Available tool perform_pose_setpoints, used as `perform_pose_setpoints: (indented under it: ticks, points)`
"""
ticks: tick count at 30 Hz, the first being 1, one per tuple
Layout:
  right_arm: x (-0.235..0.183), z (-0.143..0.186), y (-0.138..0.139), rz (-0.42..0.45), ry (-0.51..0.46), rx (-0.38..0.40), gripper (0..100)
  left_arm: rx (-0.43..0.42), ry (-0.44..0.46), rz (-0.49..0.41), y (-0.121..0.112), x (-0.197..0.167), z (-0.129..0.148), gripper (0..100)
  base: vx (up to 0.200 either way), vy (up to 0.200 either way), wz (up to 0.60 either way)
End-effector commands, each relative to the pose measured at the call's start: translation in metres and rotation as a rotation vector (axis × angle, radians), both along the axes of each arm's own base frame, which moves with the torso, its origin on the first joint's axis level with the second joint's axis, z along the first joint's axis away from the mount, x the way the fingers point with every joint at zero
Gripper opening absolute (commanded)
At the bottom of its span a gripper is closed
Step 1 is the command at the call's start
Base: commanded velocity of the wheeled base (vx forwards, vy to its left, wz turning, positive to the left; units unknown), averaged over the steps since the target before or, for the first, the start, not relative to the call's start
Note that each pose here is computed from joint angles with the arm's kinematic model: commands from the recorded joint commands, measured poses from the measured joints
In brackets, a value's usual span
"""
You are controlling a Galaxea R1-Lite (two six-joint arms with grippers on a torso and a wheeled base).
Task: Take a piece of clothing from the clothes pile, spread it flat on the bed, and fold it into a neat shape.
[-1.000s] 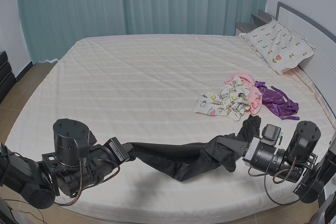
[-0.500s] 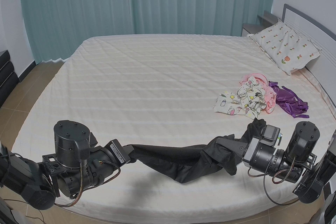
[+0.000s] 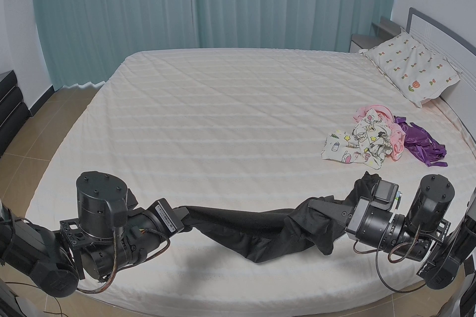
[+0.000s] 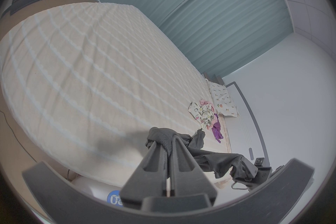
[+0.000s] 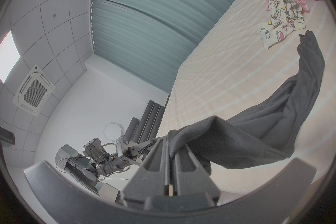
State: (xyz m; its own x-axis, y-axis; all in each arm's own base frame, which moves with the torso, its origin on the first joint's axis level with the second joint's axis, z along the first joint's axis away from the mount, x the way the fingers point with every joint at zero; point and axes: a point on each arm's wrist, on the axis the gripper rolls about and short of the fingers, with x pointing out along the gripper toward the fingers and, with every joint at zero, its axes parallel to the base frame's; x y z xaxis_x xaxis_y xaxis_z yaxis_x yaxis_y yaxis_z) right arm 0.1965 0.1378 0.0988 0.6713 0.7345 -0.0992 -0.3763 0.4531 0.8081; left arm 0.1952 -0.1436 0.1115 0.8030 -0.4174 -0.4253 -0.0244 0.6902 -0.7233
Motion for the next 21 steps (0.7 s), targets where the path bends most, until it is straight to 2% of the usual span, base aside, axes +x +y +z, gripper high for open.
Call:
perform_pose_setpoints:
  ticks: [1,11,17,21]
  points:
    - [-0.001,0.0,-0.002,-0.002,-0.001,0.001,0,0.001,0.003,-0.004,0.0,-0.001,-0.001,0,-0.2,0.0,0.0]
    - [-0.018,-0.003,-0.009,0.045,0.006,-0.033,0,-0.006,-0.001,-0.038,-0.002,-0.008,0.002,0,-0.2,0.0,0.0]
    - [-0.042,0.017,-0.022,0.155,-0.101,-0.012,0,-0.033,-0.042,-0.086,-0.003,-0.025,0.015,0,-0.2,0.0,0.0]
    - [-0.056,0.037,-0.032,0.172,-0.195,0.038,0,-0.078,-0.098,-0.108,0.002,-0.037,0.034,0,-0.2,0.0,0.0]
